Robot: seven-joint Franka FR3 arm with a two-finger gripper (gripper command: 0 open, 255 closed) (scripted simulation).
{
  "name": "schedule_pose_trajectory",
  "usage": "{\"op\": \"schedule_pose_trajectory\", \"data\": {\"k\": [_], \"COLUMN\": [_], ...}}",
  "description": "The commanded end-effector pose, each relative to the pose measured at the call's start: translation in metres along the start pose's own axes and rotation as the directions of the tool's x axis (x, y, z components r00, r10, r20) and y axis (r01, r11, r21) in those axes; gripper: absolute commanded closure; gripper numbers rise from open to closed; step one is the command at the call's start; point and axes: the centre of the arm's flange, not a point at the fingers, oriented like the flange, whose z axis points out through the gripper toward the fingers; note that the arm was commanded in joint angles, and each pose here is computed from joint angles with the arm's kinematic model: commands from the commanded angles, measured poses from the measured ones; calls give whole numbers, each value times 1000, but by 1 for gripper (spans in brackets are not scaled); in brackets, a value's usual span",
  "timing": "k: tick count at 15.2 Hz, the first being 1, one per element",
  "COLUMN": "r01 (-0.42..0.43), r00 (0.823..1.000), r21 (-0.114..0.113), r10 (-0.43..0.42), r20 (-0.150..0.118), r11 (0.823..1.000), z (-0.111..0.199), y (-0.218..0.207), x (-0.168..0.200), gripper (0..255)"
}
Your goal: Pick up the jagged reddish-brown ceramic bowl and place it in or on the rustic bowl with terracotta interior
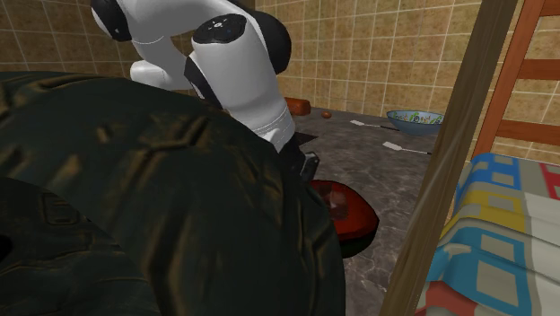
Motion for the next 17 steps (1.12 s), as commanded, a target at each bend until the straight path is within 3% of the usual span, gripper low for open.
{"op": "schedule_pose_trajectory", "data": {"k": [1, 5, 6, 11, 15, 17], "r01": [0, 0, 0, 0, 0, 0], "r00": [1000, 1000, 1000, 1000, 1000, 1000], "r21": [0, 0, 0, 0, 0, 0], "r10": [0, 0, 0, 0, 0, 0], "r20": [-1, -1, -1, -1, -1, -1], "r11": [1000, 1000, 1000, 1000, 1000, 1000], "z": [1, 1, 1, 1, -49, -49], "y": [0, 0, 0, 0, 0, 0], "x": [1, 1, 1, 1, 1, 1], "gripper": [255, 255, 0, 0, 0, 0]}}
